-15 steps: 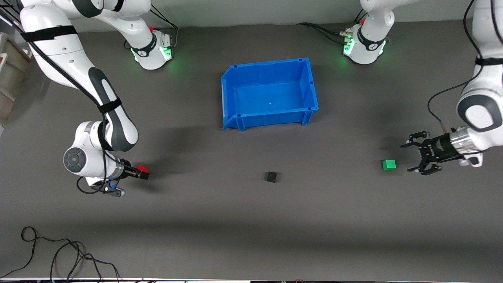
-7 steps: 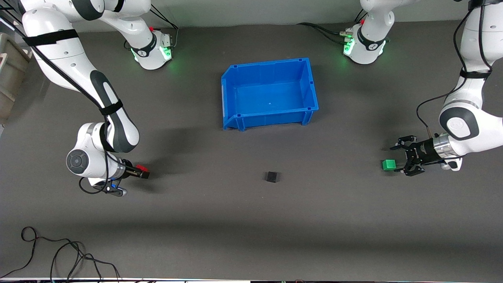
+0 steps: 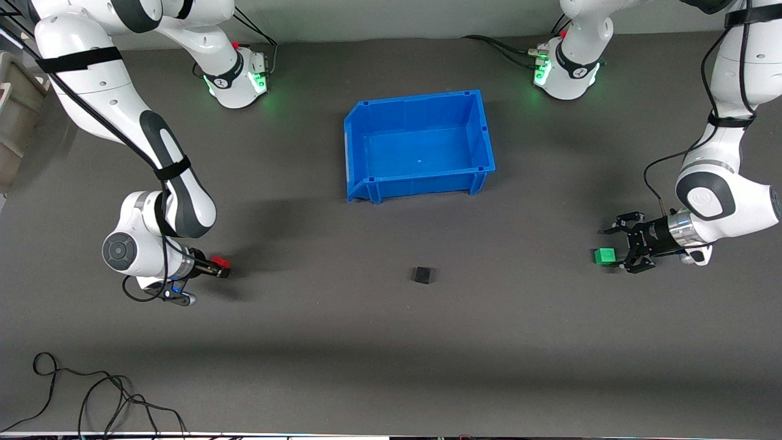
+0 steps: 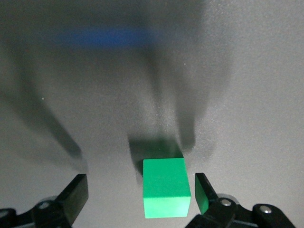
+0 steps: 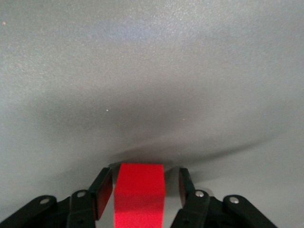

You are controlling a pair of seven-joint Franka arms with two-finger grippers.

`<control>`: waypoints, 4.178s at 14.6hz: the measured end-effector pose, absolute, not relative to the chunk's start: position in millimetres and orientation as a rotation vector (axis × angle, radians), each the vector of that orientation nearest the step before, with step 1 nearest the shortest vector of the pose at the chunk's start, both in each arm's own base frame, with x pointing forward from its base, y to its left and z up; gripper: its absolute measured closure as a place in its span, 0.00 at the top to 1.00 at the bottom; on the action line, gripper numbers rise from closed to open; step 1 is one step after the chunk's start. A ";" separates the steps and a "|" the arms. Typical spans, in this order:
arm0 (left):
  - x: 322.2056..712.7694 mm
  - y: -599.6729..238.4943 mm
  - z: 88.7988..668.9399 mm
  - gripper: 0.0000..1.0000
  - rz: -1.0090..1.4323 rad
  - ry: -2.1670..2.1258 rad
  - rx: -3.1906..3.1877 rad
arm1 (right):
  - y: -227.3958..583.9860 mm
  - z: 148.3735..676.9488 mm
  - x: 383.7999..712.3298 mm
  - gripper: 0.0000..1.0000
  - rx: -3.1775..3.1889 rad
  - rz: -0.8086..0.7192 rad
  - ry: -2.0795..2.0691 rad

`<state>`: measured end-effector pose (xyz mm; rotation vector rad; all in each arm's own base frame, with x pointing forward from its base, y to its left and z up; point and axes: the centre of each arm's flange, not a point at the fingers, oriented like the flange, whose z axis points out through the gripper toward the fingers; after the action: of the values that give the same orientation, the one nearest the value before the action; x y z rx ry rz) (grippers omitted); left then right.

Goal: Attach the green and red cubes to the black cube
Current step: 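Close the right gripper on the red cube while the left gripper grasps green, then carry the red cube and green cube toward the black cube, then press the red and green cubes against the black cube's sides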

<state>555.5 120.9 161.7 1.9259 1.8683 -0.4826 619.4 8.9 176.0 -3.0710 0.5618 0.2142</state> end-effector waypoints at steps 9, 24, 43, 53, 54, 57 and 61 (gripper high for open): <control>569.5 126.2 178.3 0.40 -0.450 1.857 1.900 | 7.2 174.8 620.2 0.60 -3.035 0.208 0.611; 648.5 -10.1 278.4 0.40 -0.604 1.723 1.973 | 57.0 191.7 634.5 0.40 -2.912 0.155 1.070; 640.5 -295.3 178.0 0.40 -0.459 1.727 2.054 | 433.7 211.7 637.6 0.40 -1.971 0.228 2.132; 633.7 -316.2 180.7 0.40 -0.457 1.762 2.025 | 478.7 170.0 608.7 0.40 -1.903 0.268 2.249; 633.0 -317.7 180.7 0.40 -0.459 1.765 2.023 | 478.9 165.7 609.0 0.40 -1.899 0.268 2.256; 628.7 -326.3 180.6 0.40 -0.466 1.765 2.027 | 481.3 163.5 611.9 0.40 -1.878 0.269 2.264; 627.2 -328.3 179.0 0.40 -0.466 1.765 2.031 | 484.2 163.2 616.2 0.40 -1.860 0.267 2.264</control>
<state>627.2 -328.3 179.0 2.0313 1.7651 -0.4655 616.2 484.2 163.2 -1.8599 2.2643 0.2674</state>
